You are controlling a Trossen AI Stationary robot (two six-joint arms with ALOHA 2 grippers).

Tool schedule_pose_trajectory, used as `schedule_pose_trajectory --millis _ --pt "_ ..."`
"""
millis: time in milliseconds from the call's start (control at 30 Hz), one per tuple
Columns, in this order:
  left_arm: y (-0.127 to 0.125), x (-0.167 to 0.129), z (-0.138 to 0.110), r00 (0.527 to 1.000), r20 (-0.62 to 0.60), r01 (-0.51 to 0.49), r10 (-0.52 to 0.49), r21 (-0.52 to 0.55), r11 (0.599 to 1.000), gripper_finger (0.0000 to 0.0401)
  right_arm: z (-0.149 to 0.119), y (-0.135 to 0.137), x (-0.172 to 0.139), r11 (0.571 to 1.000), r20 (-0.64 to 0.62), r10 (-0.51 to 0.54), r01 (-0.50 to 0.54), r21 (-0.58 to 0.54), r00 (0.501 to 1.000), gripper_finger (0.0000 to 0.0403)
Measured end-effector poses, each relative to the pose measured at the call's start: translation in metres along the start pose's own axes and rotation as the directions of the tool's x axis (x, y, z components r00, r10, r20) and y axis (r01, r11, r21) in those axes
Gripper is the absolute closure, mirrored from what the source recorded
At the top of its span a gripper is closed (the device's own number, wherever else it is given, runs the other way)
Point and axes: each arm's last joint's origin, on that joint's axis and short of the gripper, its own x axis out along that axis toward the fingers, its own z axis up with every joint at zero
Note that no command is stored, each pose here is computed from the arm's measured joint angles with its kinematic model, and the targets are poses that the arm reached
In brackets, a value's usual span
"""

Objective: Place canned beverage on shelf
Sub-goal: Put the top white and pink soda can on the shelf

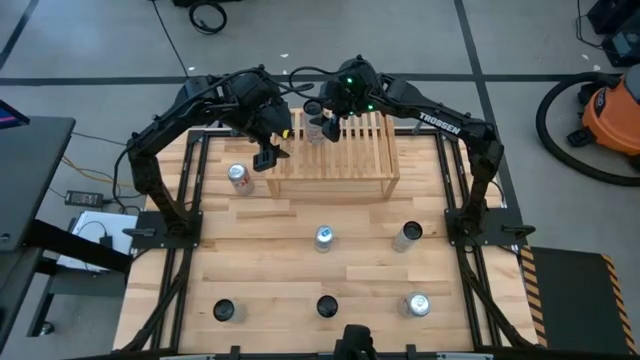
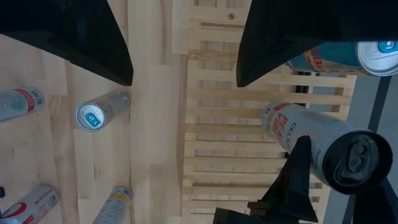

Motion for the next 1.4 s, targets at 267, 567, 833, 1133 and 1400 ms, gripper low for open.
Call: schedule_pose_trajectory --millis 267,567,833,1133,1400 --pt "0.0000 0.0000 -0.0001 1.000 -0.001 0.000 0.000 0.000 1.000 0.0113 0.0011 -0.0035 0.0001 0.999 0.015 -0.034 0.034 -0.005 0.999 0.0111" --pt "0.0000 0.0000 -0.0001 1.000 -0.001 0.000 0.000 0.000 1.000 0.0113 0.0033 -0.0039 0.0008 1.000 0.048 -0.009 0.009 -0.002 0.999 0.0111" --pt "0.0000 0.0000 -0.0001 1.000 -0.001 0.000 0.000 0.000 1.000 0.0113 0.0032 -0.0033 0.0026 1.000 0.055 0.012 -0.012 0.006 0.998 0.0111" --pt "-0.0001 -0.0001 -0.0002 1.000 -0.001 0.000 0.000 0.000 1.000 0.0113 0.0011 -0.0027 0.0026 0.999 0.033 0.021 -0.022 0.023 0.999 0.0107" --pt "-0.0001 0.0000 -0.0002 1.000 -0.002 0.001 -0.001 0.000 1.000 0.0113 0.0012 -0.0028 0.0024 1.000 0.033 0.021 -0.022 0.022 0.999 0.0095"
